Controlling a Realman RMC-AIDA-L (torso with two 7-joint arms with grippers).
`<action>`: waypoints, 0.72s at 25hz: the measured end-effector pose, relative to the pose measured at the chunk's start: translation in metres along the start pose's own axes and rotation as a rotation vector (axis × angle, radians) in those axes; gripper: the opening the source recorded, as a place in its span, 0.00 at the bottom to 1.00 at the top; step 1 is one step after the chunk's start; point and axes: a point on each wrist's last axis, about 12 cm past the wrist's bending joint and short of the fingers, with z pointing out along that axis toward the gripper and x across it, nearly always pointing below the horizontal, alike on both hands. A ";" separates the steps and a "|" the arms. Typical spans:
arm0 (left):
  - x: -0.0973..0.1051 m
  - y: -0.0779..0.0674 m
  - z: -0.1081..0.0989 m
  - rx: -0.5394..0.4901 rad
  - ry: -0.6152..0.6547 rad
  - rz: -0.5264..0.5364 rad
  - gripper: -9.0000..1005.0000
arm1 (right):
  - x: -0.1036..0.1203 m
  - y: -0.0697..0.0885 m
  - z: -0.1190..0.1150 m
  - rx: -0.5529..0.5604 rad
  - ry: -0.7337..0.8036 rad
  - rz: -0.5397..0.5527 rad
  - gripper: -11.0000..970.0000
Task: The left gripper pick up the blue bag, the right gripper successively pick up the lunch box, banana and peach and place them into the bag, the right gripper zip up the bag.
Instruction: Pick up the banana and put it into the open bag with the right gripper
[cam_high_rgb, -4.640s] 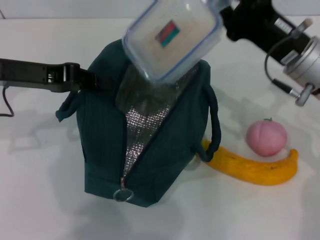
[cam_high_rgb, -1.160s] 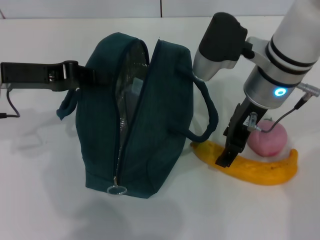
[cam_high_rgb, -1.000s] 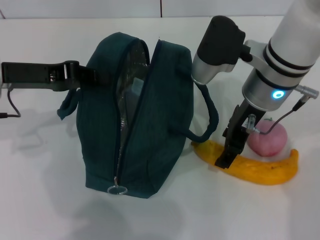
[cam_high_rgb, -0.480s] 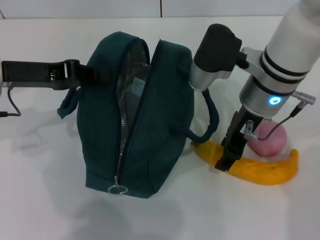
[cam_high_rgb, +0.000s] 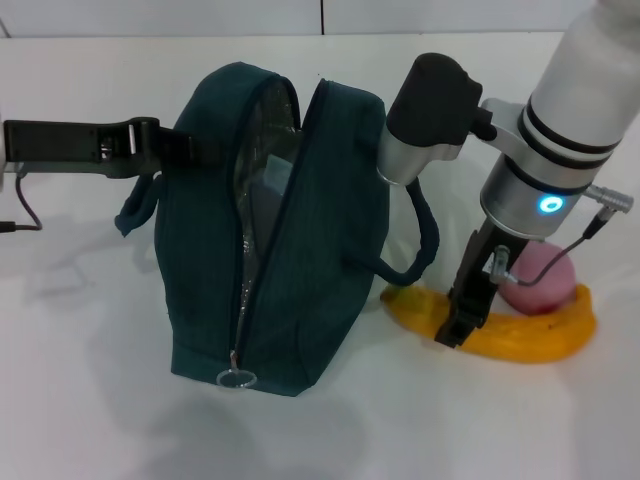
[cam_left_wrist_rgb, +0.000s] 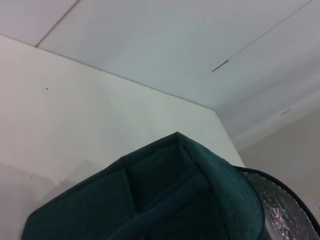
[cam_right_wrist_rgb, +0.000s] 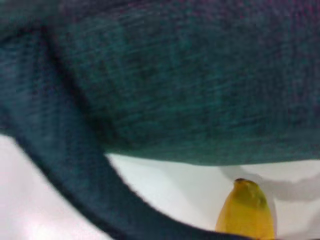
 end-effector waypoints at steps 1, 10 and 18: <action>0.000 0.000 0.000 0.001 0.000 0.000 0.04 | -0.001 0.003 -0.003 -0.022 -0.002 -0.001 0.48; 0.003 0.002 -0.005 -0.004 0.002 -0.005 0.04 | 0.019 0.000 -0.033 -0.137 -0.068 0.062 0.47; 0.003 0.001 -0.006 -0.004 0.001 -0.001 0.04 | 0.062 -0.022 -0.063 -0.221 -0.240 0.187 0.46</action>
